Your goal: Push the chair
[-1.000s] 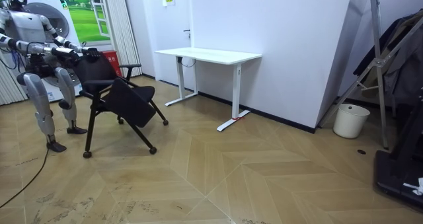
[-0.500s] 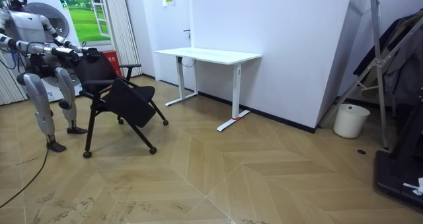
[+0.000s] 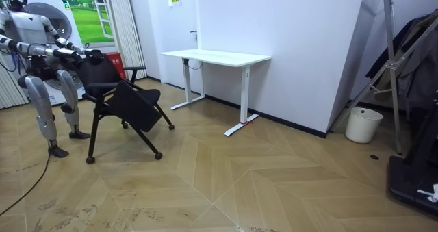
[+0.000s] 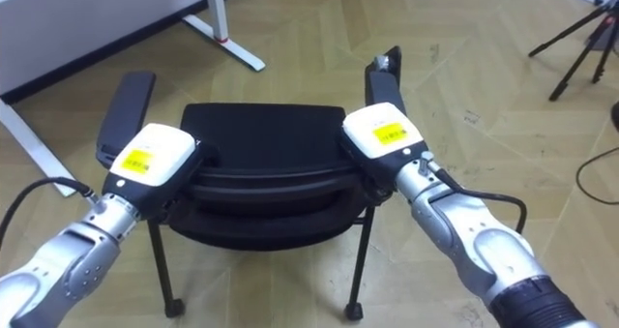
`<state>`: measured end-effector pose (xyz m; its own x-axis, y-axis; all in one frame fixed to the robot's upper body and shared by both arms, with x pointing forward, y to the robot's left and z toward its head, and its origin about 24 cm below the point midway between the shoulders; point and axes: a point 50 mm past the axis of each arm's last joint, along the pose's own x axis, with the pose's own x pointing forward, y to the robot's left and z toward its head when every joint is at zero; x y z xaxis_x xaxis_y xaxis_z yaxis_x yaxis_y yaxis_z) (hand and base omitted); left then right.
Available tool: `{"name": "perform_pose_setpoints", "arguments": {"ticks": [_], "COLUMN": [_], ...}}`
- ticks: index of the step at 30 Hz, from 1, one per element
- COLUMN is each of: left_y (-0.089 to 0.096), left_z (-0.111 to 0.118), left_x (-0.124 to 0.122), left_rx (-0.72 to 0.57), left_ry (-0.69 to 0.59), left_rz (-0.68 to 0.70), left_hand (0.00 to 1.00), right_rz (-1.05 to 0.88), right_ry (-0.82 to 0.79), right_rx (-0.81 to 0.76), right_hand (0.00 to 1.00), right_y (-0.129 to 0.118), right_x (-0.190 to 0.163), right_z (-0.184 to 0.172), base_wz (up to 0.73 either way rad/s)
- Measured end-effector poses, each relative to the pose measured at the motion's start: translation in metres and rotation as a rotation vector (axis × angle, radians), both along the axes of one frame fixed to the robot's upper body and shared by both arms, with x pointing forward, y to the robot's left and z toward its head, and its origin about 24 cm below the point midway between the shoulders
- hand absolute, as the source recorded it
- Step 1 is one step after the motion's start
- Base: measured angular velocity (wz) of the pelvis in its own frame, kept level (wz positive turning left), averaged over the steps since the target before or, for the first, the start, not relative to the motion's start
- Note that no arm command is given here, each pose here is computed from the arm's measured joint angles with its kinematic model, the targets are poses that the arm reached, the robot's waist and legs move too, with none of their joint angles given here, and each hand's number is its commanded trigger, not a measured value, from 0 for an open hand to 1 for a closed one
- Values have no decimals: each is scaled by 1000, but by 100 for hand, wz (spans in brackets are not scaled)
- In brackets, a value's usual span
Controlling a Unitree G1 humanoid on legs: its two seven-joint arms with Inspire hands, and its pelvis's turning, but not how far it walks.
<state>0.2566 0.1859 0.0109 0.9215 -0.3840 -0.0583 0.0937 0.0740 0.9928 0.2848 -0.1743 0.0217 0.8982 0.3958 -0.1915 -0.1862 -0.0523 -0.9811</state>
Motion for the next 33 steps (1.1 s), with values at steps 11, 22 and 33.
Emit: {"name": "perform_pose_setpoints", "arguments": {"ticks": [11, 22, 33], "left_y": [-3, -10, -6], "left_z": [-6, -9, 24], "left_x": [37, 36, 62], "left_rx": [-33, -72, -29], "left_ry": [-36, -36, -138], "left_rz": [35, 24, -8], "left_hand": [100, 100, 100], "right_rz": [-55, -58, -96], "right_ry": [-63, -110, -185], "right_rx": [33, 45, 100], "right_hand": [100, 100, 100], "right_y": [-4, -13, -8], "right_x": [19, 15, 29], "right_z": [-8, -14, -2], "base_wz": [21, 6, -26]}}
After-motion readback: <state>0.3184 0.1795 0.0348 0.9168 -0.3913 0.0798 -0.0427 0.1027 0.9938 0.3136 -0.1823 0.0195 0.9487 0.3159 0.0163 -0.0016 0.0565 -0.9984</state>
